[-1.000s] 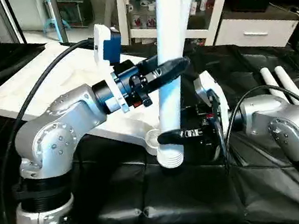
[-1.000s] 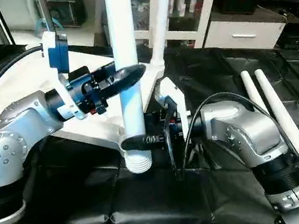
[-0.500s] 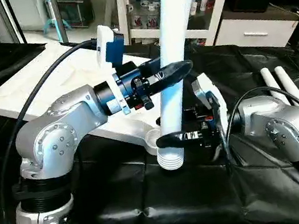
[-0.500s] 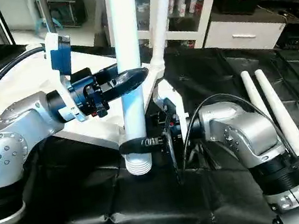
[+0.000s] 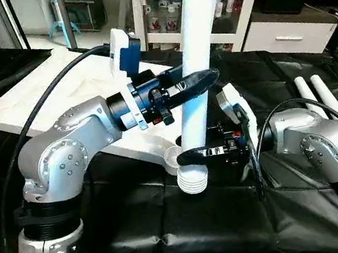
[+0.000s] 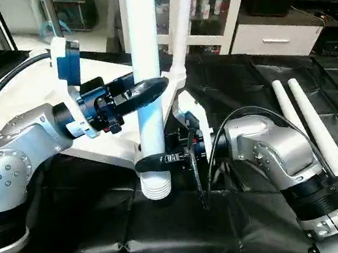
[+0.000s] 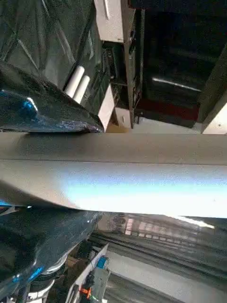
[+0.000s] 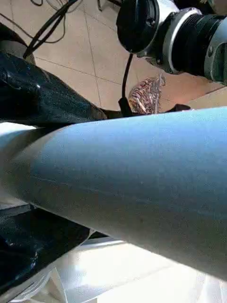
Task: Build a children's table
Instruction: Pick table leg
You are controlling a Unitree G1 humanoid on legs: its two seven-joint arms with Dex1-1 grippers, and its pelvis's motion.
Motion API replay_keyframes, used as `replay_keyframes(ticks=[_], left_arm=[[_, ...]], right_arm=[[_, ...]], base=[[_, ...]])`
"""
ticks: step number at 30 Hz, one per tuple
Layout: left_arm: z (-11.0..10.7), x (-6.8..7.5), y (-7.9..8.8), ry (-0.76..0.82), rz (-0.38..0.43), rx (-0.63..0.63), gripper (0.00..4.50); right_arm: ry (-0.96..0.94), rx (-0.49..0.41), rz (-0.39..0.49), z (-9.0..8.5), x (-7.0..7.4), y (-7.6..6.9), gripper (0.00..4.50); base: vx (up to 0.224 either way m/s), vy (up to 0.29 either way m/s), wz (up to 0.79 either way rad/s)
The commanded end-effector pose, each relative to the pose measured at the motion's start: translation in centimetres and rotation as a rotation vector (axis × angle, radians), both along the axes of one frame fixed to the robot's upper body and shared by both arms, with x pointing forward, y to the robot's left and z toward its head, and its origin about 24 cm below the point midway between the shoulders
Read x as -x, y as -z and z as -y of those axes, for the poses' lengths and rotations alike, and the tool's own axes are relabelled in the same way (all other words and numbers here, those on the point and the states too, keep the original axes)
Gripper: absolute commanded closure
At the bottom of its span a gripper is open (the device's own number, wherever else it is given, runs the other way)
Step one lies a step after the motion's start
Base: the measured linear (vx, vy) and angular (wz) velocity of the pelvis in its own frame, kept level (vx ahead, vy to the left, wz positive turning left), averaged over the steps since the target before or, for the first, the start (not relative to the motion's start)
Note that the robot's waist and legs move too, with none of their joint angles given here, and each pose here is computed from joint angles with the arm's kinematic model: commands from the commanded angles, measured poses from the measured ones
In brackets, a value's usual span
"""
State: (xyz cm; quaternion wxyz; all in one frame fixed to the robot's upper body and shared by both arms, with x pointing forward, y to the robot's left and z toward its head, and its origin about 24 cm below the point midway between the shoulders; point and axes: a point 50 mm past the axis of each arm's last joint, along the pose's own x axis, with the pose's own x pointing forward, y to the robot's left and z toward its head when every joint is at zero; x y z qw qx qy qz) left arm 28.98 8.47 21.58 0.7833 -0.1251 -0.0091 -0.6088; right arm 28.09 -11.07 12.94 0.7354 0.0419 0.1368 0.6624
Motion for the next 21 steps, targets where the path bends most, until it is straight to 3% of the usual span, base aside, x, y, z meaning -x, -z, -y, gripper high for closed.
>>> replay_keyframes(ticks=[1, 3, 4, 5, 21], left_arm=[[0.67, 0.56, -0.61, 0.035, 0.032, 0.004, 2.75], [0.68, 0.58, -0.6, 0.037, 0.032, 0.003, 2.75], [0.68, 0.58, -0.59, 0.038, 0.032, 0.003, 2.75], [0.7, 0.59, -0.59, 0.039, 0.032, 0.002, 2.75], [0.93, 0.9, -0.44, 0.068, 0.032, -0.013, 2.76]], right_arm=[[-0.04, 0.009, -0.016, -0.2, 0.47, 0.3, 2.64], [-0.038, 0.013, -0.014, -0.21, 0.46, 0.34, 2.65], [-0.037, 0.015, -0.013, -0.21, 0.45, 0.36, 2.09], [-0.035, 0.016, -0.013, -0.21, 0.44, 0.39, 1.95], [-0.039, 0.04, -0.001, -0.33, 0.56, 0.68, 1.91]], base=[[0.0, 0.0, 0.0], [0.0, 0.0, 0.0], [0.0, 0.0, 0.0], [0.0, 0.0, 0.0], [0.0, 0.0, 0.0]])
